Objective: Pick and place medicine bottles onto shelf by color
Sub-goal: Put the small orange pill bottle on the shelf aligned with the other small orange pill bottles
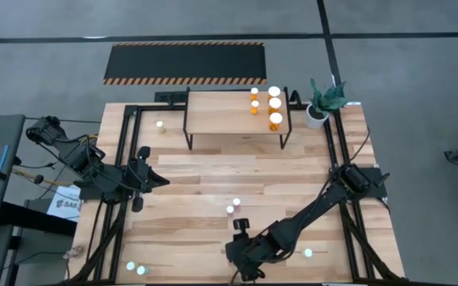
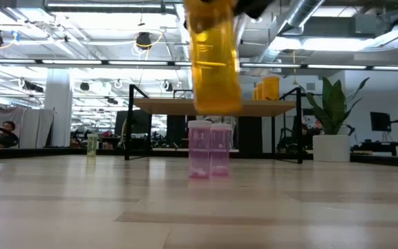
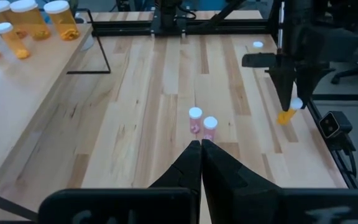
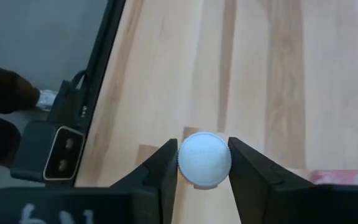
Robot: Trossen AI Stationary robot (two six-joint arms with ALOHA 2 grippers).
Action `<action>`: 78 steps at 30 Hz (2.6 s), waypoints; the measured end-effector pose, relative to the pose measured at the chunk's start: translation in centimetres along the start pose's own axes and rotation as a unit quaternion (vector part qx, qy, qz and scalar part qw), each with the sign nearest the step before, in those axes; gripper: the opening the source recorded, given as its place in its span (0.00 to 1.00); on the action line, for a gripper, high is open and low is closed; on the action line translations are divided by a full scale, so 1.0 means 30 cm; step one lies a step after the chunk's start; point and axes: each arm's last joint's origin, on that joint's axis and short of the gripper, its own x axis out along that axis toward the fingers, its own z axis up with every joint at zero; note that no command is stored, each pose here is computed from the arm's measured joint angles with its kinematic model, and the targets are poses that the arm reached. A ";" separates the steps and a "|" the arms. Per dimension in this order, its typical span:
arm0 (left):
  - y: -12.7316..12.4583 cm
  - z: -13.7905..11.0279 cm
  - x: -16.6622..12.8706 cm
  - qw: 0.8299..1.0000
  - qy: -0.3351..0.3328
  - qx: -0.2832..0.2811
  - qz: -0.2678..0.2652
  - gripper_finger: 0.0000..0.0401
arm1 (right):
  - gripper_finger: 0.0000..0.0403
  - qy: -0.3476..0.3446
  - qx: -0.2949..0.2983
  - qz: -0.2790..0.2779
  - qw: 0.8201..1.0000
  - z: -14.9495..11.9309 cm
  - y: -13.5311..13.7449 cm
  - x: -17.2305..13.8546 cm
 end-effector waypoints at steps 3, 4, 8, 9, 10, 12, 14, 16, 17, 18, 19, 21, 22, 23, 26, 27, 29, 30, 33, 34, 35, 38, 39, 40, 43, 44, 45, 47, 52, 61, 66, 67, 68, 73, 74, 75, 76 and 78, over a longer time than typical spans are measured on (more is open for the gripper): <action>-0.001 0.003 0.000 1.000 -0.004 -0.003 -0.002 0.00 | 0.34 -0.006 0.010 -0.003 1.000 0.032 -0.024 -0.008; -0.002 0.003 0.000 1.000 -0.004 -0.003 -0.006 0.00 | 0.34 -0.014 0.014 -0.003 1.000 0.049 -0.032 -0.014; -0.003 0.004 -0.003 1.000 -0.002 -0.003 -0.017 0.00 | 0.34 -0.037 0.036 -0.007 0.999 0.121 -0.080 -0.044; -0.002 0.004 -0.005 1.000 -0.002 -0.003 -0.022 0.00 | 0.34 -0.039 0.040 -0.010 0.998 0.140 -0.096 -0.056; -0.001 0.003 -0.008 1.000 -0.003 0.000 -0.024 0.00 | 0.34 -0.042 0.045 -0.013 0.998 0.162 -0.115 -0.071; 0.000 0.004 -0.009 1.000 -0.004 0.002 -0.023 0.00 | 0.34 -0.043 0.056 -0.023 0.997 0.204 -0.158 -0.105; 0.003 0.004 -0.014 1.000 -0.007 0.003 -0.023 0.00 | 0.34 -0.029 0.058 -0.038 0.997 0.235 -0.209 -0.140; 0.006 0.005 -0.019 1.000 -0.010 0.006 -0.022 0.00 | 0.33 -0.017 0.060 -0.053 0.997 0.266 -0.268 -0.181; 0.007 0.005 -0.019 1.000 -0.011 0.008 -0.020 0.00 | 0.33 -0.013 0.061 -0.060 0.996 0.283 -0.300 -0.203; 0.009 0.005 -0.019 1.000 -0.012 0.009 -0.015 0.00 | 0.33 -0.006 0.061 -0.069 0.996 0.294 -0.333 -0.225; 0.012 0.006 -0.020 1.000 -0.014 0.008 -0.011 0.00 | 0.33 0.004 0.062 -0.078 0.995 0.303 -0.369 -0.245; 0.021 0.008 -0.022 1.000 -0.018 0.005 -0.002 0.00 | 0.33 0.021 0.062 -0.095 0.993 0.319 -0.441 -0.290; 0.028 0.009 -0.023 1.000 -0.021 0.006 0.007 0.00 | 0.33 0.026 0.062 -0.102 0.992 0.327 -0.477 -0.312; 0.036 0.011 -0.024 1.000 -0.024 0.008 0.018 0.00 | 0.33 0.033 0.060 -0.110 0.992 0.333 -0.515 -0.337; 0.072 0.018 -0.035 0.997 -0.039 0.020 0.061 0.00 | 0.33 0.066 0.051 -0.135 0.987 0.321 -0.630 -0.416; 0.087 0.020 -0.041 0.996 -0.044 0.024 0.078 0.00 | 0.33 0.075 0.051 -0.142 0.986 0.312 -0.671 -0.444; 0.117 0.029 -0.051 0.992 -0.057 0.028 0.106 0.00 | 0.33 0.097 0.048 -0.157 0.982 0.287 -0.751 -0.502; 0.131 0.036 -0.056 0.990 -0.067 0.028 0.119 0.00 | 0.33 0.105 0.046 -0.163 0.980 0.273 -0.791 -0.531; 0.170 0.057 -0.070 0.983 -0.096 0.025 0.152 0.00 | 0.33 0.099 0.044 -0.163 0.981 0.230 -0.912 -0.615; 0.180 0.065 -0.072 0.981 -0.105 0.023 0.163 0.00 | 0.33 0.091 0.046 -0.164 0.981 0.212 -0.953 -0.641; 0.192 0.071 -0.076 0.978 -0.113 0.020 0.176 0.00 | 0.33 0.083 0.051 -0.163 0.982 0.190 -0.994 -0.663; 0.219 0.085 -0.080 0.970 -0.131 0.006 0.204 0.00 | 0.33 0.064 0.060 -0.154 0.984 0.100 -1.101 -0.702; 0.226 0.088 -0.080 0.969 -0.134 0.001 0.208 0.00 | 0.33 0.058 0.062 -0.154 0.984 0.069 -1.130 -0.706; 0.233 0.090 -0.080 0.968 -0.136 -0.002 0.211 0.00 | 0.33 0.048 0.066 -0.155 0.984 0.038 -1.158 -0.712; 0.247 0.098 -0.071 0.966 -0.138 -0.010 0.220 0.00 | 0.33 -0.004 0.081 -0.151 0.985 -0.025 -1.215 -0.728; 0.251 0.099 -0.069 0.965 -0.138 -0.012 0.224 0.00 | 0.33 -0.019 0.084 -0.148 0.985 -0.038 -1.227 -0.729; 0.255 0.100 -0.065 0.964 -0.137 -0.013 0.227 0.00 | 0.33 -0.032 0.088 -0.146 0.985 -0.049 -1.238 -0.724; 0.262 0.104 -0.056 0.963 -0.135 -0.016 0.233 0.00 | 0.33 -0.041 0.096 -0.135 0.985 -0.063 -1.250 -0.698; 0.278 0.105 -0.034 0.966 -0.119 -0.004 0.229 0.00 | 0.33 -0.014 0.093 -0.111 0.989 -0.083 -1.263 -0.578; 0.288 0.105 -0.031 0.970 -0.119 -0.017 0.213 0.00 | 0.33 0.005 0.085 -0.117 0.989 -0.091 -1.289 -0.529; 0.288 0.105 -0.031 0.970 -0.119 -0.015 0.213 0.00 | 0.33 -0.010 0.105 -0.141 0.984 -0.139 -1.328 -0.565; 0.288 0.105 -0.031 0.970 -0.119 -0.016 0.213 0.00 | 0.33 -0.007 0.113 -0.142 0.983 -0.162 -1.332 -0.562; 0.288 0.105 -0.031 0.970 -0.119 -0.016 0.213 0.00 | 0.33 -0.009 0.120 -0.143 0.982 -0.181 -1.335 -0.559; 0.288 0.105 -0.031 0.969 -0.120 -0.018 0.213 0.00 | 0.33 -0.040 0.120 -0.152 0.980 -0.202 -1.325 -0.567; 0.288 0.106 -0.031 0.969 -0.122 -0.019 0.213 0.00 | 0.33 -0.046 0.119 -0.152 0.980 -0.198 -1.324 -0.569; 0.288 0.107 -0.031 0.969 -0.123 -0.019 0.213 0.00 | 0.33 -0.053 0.118 -0.153 0.980 -0.191 -1.321 -0.569; 0.288 0.108 -0.032 0.969 -0.124 -0.020 0.213 0.00 | 0.33 -0.058 0.118 -0.154 0.979 -0.186 -1.319 -0.570; 0.288 0.111 -0.032 0.968 -0.130 -0.021 0.213 0.00 | 0.33 -0.062 0.123 -0.154 0.978 -0.184 -1.316 -0.573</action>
